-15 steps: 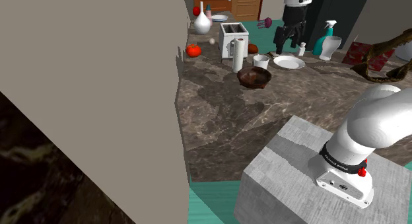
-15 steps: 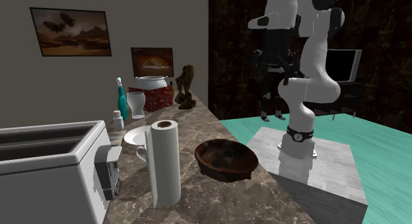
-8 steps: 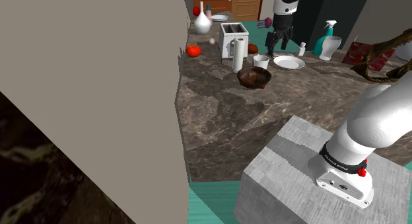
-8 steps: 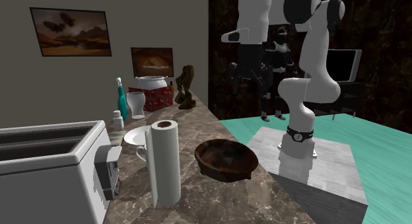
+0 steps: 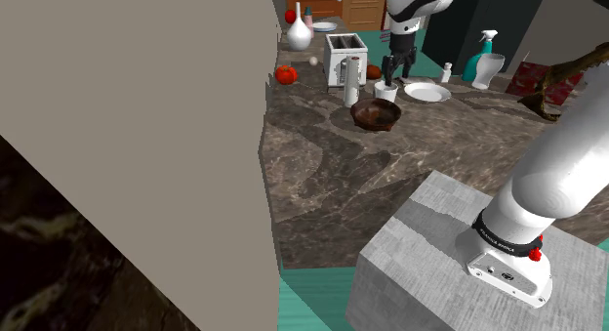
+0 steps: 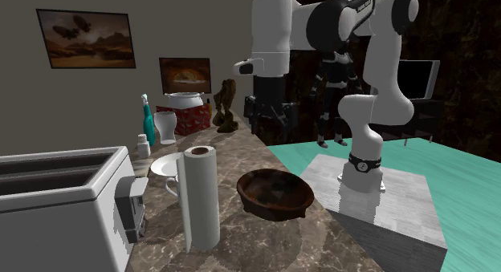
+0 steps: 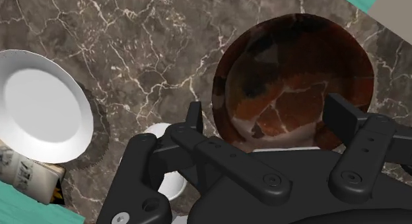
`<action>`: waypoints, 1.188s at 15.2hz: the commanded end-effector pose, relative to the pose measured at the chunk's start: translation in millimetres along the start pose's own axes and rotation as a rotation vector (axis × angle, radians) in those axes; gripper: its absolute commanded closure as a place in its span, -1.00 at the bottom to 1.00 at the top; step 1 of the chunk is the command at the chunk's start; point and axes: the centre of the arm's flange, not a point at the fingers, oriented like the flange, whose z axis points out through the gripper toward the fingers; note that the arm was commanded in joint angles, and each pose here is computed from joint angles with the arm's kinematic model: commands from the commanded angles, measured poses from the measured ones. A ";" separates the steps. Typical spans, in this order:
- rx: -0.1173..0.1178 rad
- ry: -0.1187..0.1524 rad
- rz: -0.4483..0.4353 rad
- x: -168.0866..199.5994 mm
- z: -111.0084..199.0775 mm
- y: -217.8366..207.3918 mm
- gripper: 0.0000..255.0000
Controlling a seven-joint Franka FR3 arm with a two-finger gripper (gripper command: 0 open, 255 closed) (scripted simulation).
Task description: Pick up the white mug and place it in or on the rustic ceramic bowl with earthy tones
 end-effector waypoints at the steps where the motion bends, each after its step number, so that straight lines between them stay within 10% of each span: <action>1: -0.003 -0.003 -0.007 21.9 13.6 12.9 -1.00; 18: -0.013 -0.027 -0.045 151.9 111.2 86.8 -1.00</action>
